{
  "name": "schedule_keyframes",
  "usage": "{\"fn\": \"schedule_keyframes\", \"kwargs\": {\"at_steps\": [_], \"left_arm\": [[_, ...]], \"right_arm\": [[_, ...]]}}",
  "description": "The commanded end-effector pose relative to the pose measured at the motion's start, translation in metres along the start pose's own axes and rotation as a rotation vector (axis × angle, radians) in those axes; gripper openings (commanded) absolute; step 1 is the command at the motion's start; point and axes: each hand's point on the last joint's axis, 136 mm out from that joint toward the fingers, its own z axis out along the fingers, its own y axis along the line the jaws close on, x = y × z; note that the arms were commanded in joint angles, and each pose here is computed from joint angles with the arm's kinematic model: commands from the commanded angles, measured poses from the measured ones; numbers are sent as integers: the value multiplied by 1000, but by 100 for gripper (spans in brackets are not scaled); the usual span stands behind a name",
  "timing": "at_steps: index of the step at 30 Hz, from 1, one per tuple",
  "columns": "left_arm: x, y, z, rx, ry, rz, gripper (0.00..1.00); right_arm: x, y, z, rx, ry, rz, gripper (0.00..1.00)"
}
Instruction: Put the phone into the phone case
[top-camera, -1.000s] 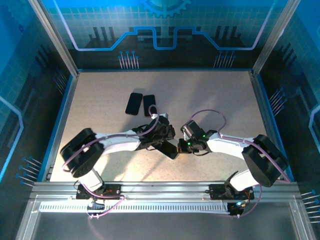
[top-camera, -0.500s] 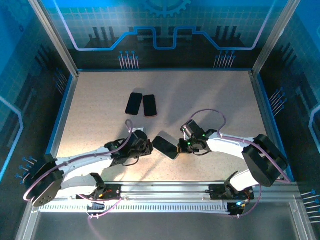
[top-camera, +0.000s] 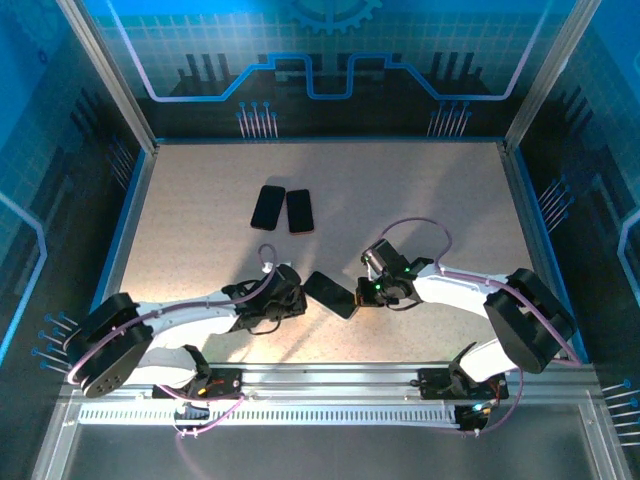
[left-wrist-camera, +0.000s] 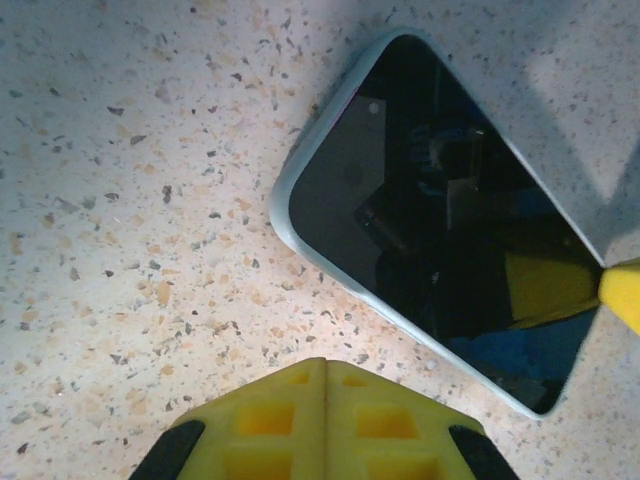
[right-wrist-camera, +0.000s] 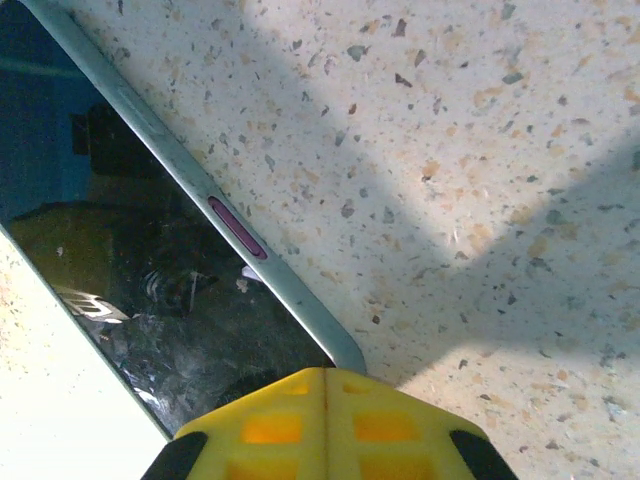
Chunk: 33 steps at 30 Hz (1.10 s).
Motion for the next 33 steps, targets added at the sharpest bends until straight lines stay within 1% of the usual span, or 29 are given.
{"fn": "schedule_keyframes", "kwargs": {"at_steps": [1,7,13,21,26,30,33], "left_arm": [[-8,-17,4,41,-6,0,0],[-12,-26,18,43,5,-5,0],[-23,-38,33,63,-9,-16,0],[-29,-56,59,80,17,-6,0],[-39,-63,69,83,4,-11,0],[-48,-70,66,105,-14,-14,0],[-56,-72,55,117,-48,-14,0]], "right_arm": [[11,-16,-5,59,41,22,0],[10,-13,-7,50,34,22,0],[7,-12,-10,43,15,19,0],[2,-10,-14,33,-18,15,0],[-5,-11,-8,37,-42,-5,0],[-8,-4,-12,23,-43,-35,0],[-8,4,-23,-9,-65,-67,0]]}}
